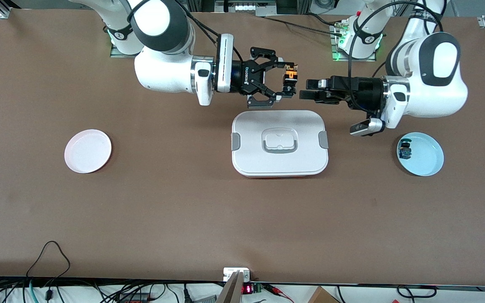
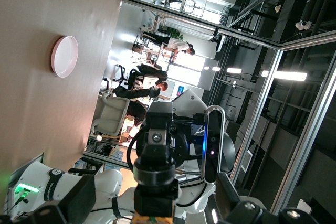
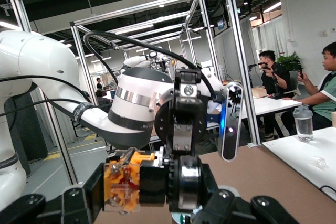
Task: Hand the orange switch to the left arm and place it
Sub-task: 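Grasp the orange switch with the left gripper beside the right gripper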
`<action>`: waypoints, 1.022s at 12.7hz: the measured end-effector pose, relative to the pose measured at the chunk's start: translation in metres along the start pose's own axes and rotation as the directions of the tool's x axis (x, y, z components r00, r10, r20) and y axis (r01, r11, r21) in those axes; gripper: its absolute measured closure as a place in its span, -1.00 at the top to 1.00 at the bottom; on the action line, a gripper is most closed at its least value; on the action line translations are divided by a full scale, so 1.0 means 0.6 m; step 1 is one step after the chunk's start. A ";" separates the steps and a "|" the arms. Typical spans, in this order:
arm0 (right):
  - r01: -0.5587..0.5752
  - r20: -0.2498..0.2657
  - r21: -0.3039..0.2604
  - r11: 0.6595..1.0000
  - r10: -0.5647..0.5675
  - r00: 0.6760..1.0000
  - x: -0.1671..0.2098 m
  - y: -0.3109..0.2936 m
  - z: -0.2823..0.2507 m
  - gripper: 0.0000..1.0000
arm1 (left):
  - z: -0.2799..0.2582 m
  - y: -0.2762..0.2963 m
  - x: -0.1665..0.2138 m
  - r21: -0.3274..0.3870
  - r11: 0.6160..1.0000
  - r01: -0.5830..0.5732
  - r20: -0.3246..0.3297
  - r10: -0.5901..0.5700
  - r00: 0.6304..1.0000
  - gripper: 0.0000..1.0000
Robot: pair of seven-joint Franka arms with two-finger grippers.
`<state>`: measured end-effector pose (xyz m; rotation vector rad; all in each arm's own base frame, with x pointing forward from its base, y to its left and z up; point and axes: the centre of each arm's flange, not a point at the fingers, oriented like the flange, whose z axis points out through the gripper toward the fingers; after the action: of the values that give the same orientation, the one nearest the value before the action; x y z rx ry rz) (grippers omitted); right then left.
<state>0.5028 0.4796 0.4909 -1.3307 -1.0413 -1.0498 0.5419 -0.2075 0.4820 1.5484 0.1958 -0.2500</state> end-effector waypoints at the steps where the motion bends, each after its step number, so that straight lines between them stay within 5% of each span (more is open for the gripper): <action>1: 0.002 -0.005 0.015 1.000 -0.002 1.000 -0.001 -0.002 0.003 0.44 | 0.004 -0.001 -0.005 0.003 1.000 -0.001 -0.002 0.001 1.000 1.00; 10: 0.022 -0.010 0.030 0.999 -0.022 1.000 -0.006 -0.002 0.006 0.44 | 0.033 -0.005 -0.070 0.088 0.996 -0.033 -0.006 0.034 0.999 0.98; 13: 0.022 -0.009 0.032 0.999 -0.022 1.000 -0.008 -0.001 0.006 0.44 | 0.031 -0.003 -0.073 0.091 0.995 -0.037 -0.011 0.038 0.999 0.74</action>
<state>0.5011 0.4832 0.4862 -1.2908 -1.0639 -1.0502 0.4986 -0.2248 0.4930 1.6429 0.1666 -0.2218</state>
